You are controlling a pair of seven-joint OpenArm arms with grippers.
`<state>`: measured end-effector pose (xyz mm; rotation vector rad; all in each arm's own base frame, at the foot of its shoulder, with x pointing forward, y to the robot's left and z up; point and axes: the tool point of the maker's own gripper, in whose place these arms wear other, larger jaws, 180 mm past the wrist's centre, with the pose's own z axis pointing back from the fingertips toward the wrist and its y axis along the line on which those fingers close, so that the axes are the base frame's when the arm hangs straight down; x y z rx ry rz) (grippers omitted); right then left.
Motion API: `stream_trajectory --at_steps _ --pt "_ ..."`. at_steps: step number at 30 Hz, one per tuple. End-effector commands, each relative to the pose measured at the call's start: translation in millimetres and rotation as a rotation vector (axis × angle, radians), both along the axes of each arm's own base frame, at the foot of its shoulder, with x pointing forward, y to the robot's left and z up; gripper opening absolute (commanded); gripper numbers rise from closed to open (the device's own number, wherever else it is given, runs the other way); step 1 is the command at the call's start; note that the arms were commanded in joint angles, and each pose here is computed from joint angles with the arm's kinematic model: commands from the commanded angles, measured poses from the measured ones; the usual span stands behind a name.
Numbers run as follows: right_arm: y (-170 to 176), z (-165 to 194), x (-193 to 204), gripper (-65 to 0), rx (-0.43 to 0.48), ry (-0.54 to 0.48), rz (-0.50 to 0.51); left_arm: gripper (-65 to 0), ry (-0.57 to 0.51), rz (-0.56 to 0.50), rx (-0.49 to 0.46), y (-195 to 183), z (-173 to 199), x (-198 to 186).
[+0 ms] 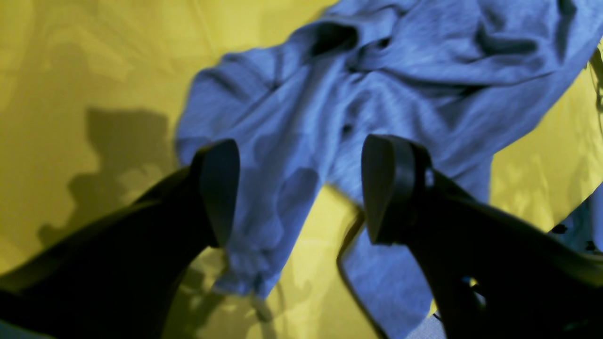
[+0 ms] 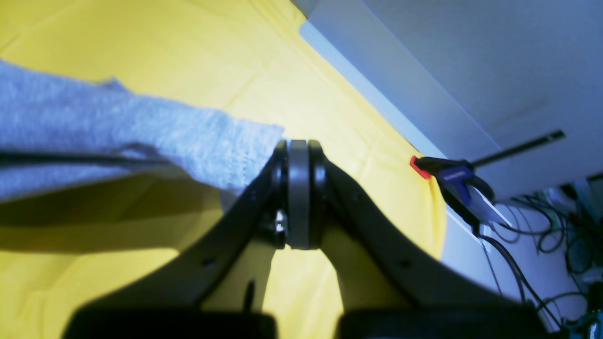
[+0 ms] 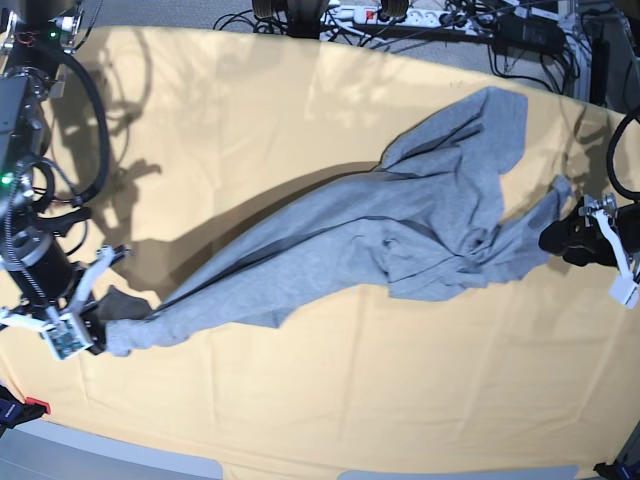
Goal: Layout the t-shirt on the table in an organized manner, then fold the t-shirt properly
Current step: 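Grasp the shirt hem with the right gripper and pull it away from the left gripper, then release the shirt and raise both grippers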
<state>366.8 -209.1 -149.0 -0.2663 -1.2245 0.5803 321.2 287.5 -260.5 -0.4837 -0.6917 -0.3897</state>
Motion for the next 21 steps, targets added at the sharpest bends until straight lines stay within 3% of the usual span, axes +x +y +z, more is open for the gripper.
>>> stream_trajectory --at_steps 1,9,11,14,18,21 --pt "-12.1 24.3 1.1 -65.0 -0.021 -0.068 -0.019 -23.4 -0.061 0.001 -0.006 2.8 20.2 8.7" --pt "-79.6 52.7 -18.9 -65.0 0.039 -0.136 -0.212 -23.4 -0.065 -0.002 -0.014 0.2 19.4 9.0" --pt "-80.7 54.5 -25.0 -65.0 0.085 -0.138 -0.19 -23.4 -0.068 -0.007 -0.023 -1.3 20.7 8.9" --pt "-49.1 53.0 -31.3 -65.0 0.148 -0.119 -0.002 -23.4 -0.064 -0.014 -0.032 -2.9 21.1 7.7" --pt "11.6 46.4 -40.3 -65.0 0.165 -0.086 0.303 -23.4 -0.053 -0.022 -0.039 -4.4 20.6 5.6" --pt "54.6 29.8 -39.6 -65.0 0.164 -0.026 0.453 -23.4 -0.054 -0.022 -0.04 -4.6 21.1 5.8"
